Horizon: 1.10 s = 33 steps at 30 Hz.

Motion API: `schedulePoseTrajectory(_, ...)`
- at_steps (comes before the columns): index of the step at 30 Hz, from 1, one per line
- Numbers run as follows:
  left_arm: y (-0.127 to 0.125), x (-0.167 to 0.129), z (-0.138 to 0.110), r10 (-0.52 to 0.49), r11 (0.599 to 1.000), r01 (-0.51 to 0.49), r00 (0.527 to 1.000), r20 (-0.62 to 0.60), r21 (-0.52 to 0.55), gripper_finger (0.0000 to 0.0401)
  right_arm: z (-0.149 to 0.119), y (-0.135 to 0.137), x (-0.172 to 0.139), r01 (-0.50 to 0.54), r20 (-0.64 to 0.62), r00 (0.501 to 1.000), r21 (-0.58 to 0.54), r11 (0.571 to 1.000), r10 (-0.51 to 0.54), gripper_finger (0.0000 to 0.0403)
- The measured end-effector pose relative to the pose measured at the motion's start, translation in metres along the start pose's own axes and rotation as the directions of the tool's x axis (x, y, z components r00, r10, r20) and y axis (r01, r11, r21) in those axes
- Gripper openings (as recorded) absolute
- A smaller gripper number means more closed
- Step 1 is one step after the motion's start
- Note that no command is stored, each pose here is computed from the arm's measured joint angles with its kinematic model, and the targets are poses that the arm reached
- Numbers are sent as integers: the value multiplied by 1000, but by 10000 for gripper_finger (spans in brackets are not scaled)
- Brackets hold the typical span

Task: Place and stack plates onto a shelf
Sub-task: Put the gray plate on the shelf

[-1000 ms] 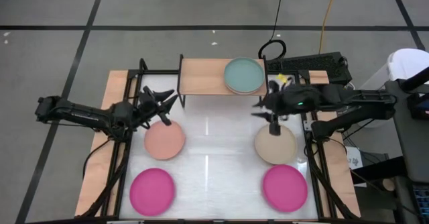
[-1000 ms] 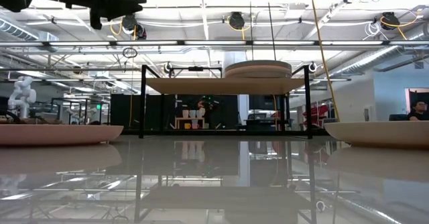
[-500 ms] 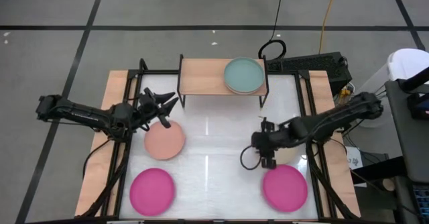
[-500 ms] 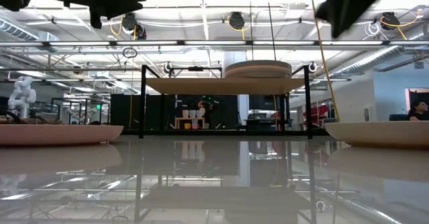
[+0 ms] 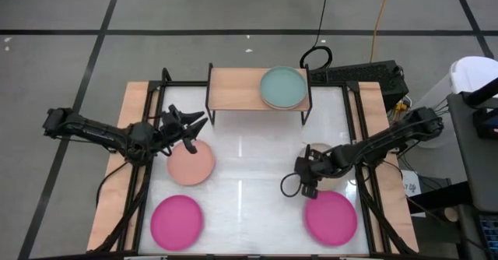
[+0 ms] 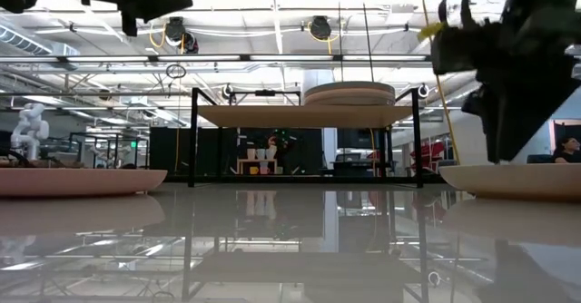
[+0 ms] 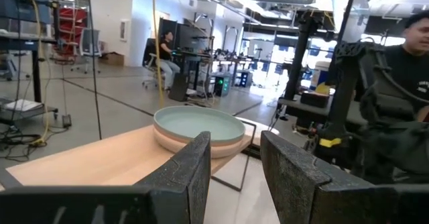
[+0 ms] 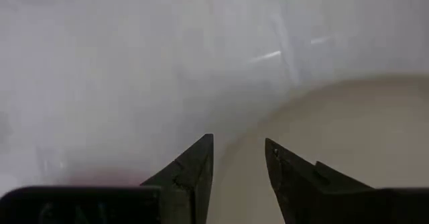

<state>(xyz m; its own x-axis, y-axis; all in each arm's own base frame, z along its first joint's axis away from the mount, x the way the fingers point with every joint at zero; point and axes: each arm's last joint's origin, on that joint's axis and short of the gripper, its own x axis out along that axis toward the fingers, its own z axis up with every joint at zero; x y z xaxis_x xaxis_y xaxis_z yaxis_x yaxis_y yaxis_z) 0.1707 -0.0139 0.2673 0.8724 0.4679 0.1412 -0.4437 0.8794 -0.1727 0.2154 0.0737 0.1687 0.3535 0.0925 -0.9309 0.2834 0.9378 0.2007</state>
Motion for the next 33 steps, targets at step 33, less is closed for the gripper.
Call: schedulePoseTrajectory(33,-7,-5,-4,-47,999,47,998,-44,2,136,75,50,-67,-247,367,807,-500,830,462,1)
